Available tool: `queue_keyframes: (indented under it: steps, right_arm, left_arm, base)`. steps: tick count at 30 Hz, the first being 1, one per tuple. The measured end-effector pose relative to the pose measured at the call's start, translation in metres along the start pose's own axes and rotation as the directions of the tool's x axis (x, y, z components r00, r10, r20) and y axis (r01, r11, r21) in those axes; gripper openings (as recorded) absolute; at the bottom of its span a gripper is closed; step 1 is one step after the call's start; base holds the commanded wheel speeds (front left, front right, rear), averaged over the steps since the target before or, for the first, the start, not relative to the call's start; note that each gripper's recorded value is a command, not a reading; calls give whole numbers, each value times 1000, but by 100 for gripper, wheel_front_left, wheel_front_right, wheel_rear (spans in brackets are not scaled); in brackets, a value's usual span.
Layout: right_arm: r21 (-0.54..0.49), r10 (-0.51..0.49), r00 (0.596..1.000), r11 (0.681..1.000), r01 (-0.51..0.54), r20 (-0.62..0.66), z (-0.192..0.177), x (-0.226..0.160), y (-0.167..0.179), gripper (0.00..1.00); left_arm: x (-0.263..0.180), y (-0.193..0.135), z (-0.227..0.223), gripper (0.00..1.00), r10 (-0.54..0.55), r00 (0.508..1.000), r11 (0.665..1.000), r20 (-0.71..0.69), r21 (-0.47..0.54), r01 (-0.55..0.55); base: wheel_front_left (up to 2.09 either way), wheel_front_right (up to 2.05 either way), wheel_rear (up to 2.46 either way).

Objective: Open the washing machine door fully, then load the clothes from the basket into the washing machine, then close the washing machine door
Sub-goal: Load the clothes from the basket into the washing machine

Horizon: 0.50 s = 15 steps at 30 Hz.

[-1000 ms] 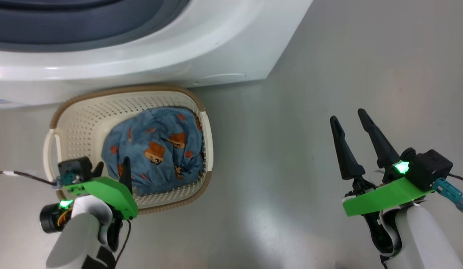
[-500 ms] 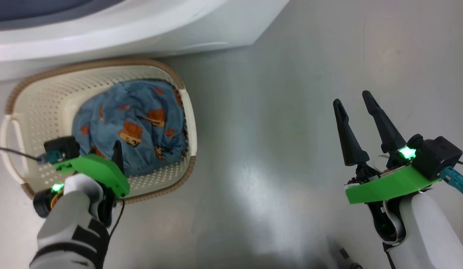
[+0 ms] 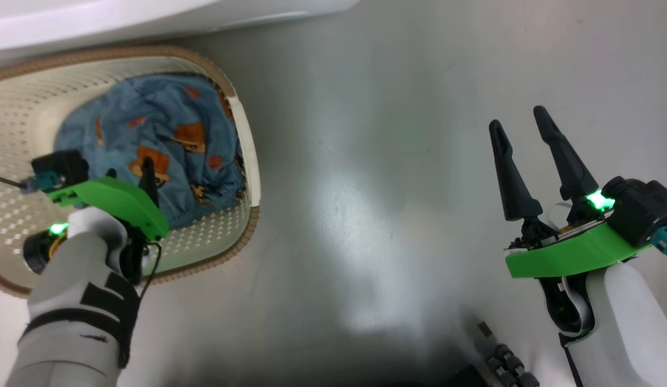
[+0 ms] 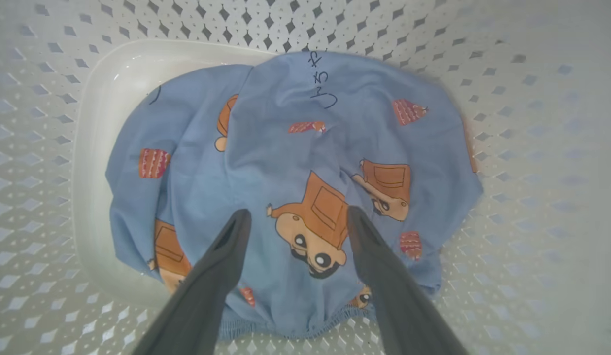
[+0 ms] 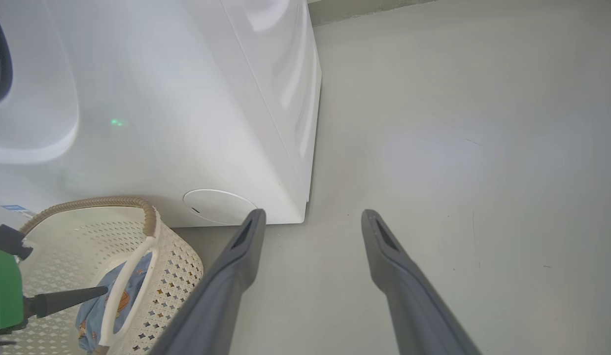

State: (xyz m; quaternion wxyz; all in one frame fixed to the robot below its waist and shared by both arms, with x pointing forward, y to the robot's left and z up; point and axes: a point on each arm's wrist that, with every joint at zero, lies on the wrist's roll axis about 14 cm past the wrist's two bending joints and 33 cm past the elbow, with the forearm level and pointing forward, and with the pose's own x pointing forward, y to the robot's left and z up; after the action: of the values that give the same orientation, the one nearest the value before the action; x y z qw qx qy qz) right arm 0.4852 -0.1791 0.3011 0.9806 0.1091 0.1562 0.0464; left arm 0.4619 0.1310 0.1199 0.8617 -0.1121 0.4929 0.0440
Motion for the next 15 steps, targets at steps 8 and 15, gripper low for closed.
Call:
queue_keyframes:
  steps: [8, 15]
  right_arm:
    - [-10, -17, 999, 1000, 17, -28, -14, 2, -9, 100]
    - [-22, -30, 999, 999, 29, -44, -21, 1, -17, 100]
  left_arm:
    - [21, 1, -11, 100, 8, 999, 1000, -38, 1, -8]
    - [37, 5, -16, 100, 22, 997, 1000, -77, 22, -20]
  base:
    - [0, 0, 0]
    - [0, 0, 0]
